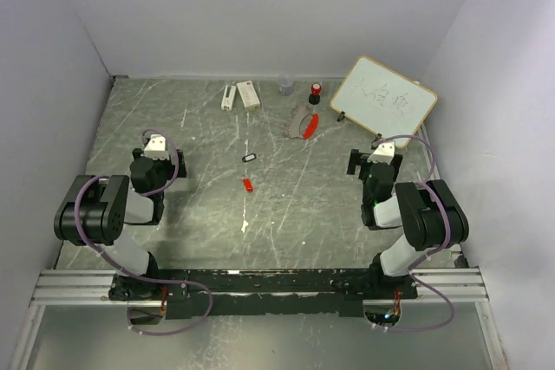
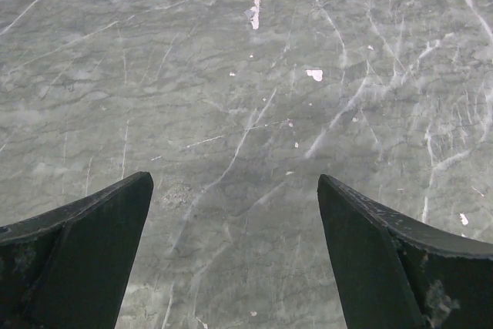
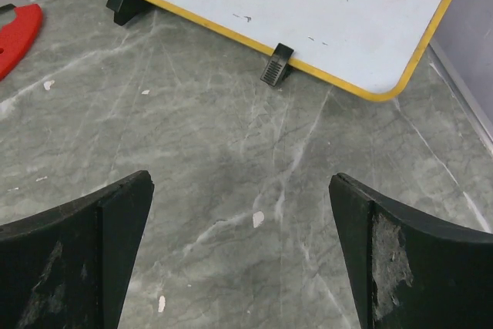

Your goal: Put the keys on the keyring

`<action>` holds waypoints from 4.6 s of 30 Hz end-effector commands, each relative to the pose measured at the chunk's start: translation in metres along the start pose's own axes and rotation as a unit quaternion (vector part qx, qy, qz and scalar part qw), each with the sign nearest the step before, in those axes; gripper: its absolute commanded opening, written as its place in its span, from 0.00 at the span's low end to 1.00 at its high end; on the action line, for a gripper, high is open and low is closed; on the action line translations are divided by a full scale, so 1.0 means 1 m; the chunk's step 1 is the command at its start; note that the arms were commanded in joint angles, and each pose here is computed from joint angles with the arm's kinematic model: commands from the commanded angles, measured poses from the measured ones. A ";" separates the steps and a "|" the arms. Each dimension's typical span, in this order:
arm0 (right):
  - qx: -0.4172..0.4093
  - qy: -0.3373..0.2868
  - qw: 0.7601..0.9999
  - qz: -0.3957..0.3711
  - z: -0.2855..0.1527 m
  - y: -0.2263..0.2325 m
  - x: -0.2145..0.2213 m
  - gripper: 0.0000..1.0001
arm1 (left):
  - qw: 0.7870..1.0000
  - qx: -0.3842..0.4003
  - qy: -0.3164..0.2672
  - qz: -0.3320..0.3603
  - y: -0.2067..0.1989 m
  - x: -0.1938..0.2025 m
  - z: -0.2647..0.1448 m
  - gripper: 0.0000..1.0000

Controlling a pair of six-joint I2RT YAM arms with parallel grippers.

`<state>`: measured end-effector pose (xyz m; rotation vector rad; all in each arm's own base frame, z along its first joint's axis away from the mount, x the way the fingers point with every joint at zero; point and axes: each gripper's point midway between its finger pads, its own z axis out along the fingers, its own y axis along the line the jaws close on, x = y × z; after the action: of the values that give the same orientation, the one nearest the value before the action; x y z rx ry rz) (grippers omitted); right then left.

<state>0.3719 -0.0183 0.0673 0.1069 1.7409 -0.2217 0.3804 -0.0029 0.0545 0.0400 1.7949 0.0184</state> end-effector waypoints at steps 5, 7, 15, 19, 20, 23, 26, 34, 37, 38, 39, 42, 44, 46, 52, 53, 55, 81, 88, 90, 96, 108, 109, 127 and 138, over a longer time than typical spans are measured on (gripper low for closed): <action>0.001 -0.018 1.000 0.008 0.001 -0.002 -0.007 1.00 | 1.000 0.001 -0.025 0.003 0.001 -0.014 0.004 1.00; 0.001 -0.020 1.000 0.007 0.001 -0.002 -0.008 1.00 | 1.000 0.000 -0.025 0.003 0.001 -0.014 0.004 1.00; 0.001 -0.020 1.000 0.007 0.000 -0.003 -0.007 1.00 | 1.000 0.001 -0.026 0.004 0.001 -0.014 0.004 1.00; 0.001 -0.019 1.000 0.007 0.001 -0.002 -0.007 1.00 | 1.000 0.001 -0.026 0.003 0.001 -0.014 0.004 1.00; 0.001 -0.019 1.000 0.007 0.001 -0.002 -0.007 1.00 | 1.000 0.000 -0.025 0.003 0.001 -0.014 0.004 1.00; 0.001 -0.021 1.000 0.007 0.001 -0.002 -0.008 1.00 | 1.000 0.001 -0.026 0.004 0.001 -0.015 0.004 1.00; 0.003 -0.022 1.000 0.007 0.000 -0.003 -0.009 1.00 | 1.000 0.001 -0.026 0.004 0.001 -0.015 0.004 1.00; 0.001 -0.021 1.000 0.007 0.000 -0.002 -0.008 1.00 | 1.000 0.000 -0.025 0.003 0.001 -0.014 0.004 1.00; 0.001 -0.020 1.000 0.007 0.001 -0.003 -0.008 1.00 | 1.000 0.000 -0.025 0.003 0.001 -0.014 0.004 1.00; 0.002 -0.020 1.000 0.007 0.001 -0.003 -0.007 1.00 | 1.000 0.000 -0.025 0.003 0.001 -0.014 0.004 1.00; 0.002 -0.020 1.000 0.007 0.001 -0.003 -0.007 1.00 | 1.000 0.001 -0.024 0.003 0.001 -0.014 0.005 1.00; 0.002 -0.021 1.000 0.007 0.000 -0.003 -0.008 1.00 | 1.000 0.001 -0.026 0.004 0.001 -0.015 0.004 1.00; 0.006 -0.027 1.000 0.007 -0.001 -0.005 -0.011 1.00 | 1.000 0.015 -0.020 0.010 -0.003 -0.019 0.006 1.00; 0.009 -0.041 0.999 0.008 -0.004 -0.006 -0.027 1.00 | 1.000 0.019 -0.007 0.021 -0.006 -0.036 0.008 1.00; -0.021 -0.038 0.996 0.079 -0.009 0.012 -0.117 1.00 | 0.991 -0.004 -0.024 -0.129 -0.014 -0.121 -0.001 1.00; -0.048 -0.031 0.994 0.090 -0.011 0.022 -0.133 1.00 | 0.989 0.013 -0.018 -0.148 -0.021 -0.131 -0.002 1.00; -0.100 -0.018 0.989 0.106 -0.016 0.042 -0.158 1.00 | 0.980 0.035 0.003 -0.196 -0.034 -0.141 -0.005 1.00; -0.269 0.198 0.943 -0.005 0.078 0.284 -0.048 0.86 | 0.958 0.184 0.036 -0.217 -0.100 -0.141 -0.025 0.82; -0.272 0.202 0.941 0.010 0.090 0.296 -0.026 0.75 | 0.959 0.182 0.039 -0.216 -0.100 -0.138 -0.028 0.81; -0.270 0.205 0.941 0.007 0.091 0.296 -0.022 0.75 | 0.957 0.186 0.041 -0.217 -0.102 -0.138 -0.027 0.81; -0.269 0.206 0.941 -0.001 0.092 0.294 -0.013 0.71 | 0.958 0.183 0.045 -0.216 -0.103 -0.134 -0.025 0.80; -0.276 0.221 0.935 -0.005 0.078 0.288 -0.004 0.48 | 0.958 0.179 0.052 -0.217 -0.102 -0.129 -0.024 0.80; -0.275 0.223 0.935 -0.006 0.077 0.287 -0.003 0.47 | 0.958 0.180 0.052 -0.216 -0.103 -0.129 -0.024 0.80; -0.268 0.219 0.938 -0.007 0.065 0.275 -0.006 0.00 | 0.957 0.180 0.056 -0.218 -0.104 -0.127 -0.024 0.79; -0.290 0.246 0.925 -0.002 0.021 0.263 -0.023 0.00 | 0.958 0.181 0.057 -0.217 -0.105 -0.126 -0.027 0.79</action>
<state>0.4691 0.2345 0.0355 -0.2928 2.2495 0.3115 0.3783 -0.1105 0.1699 -0.1112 1.8880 -0.6423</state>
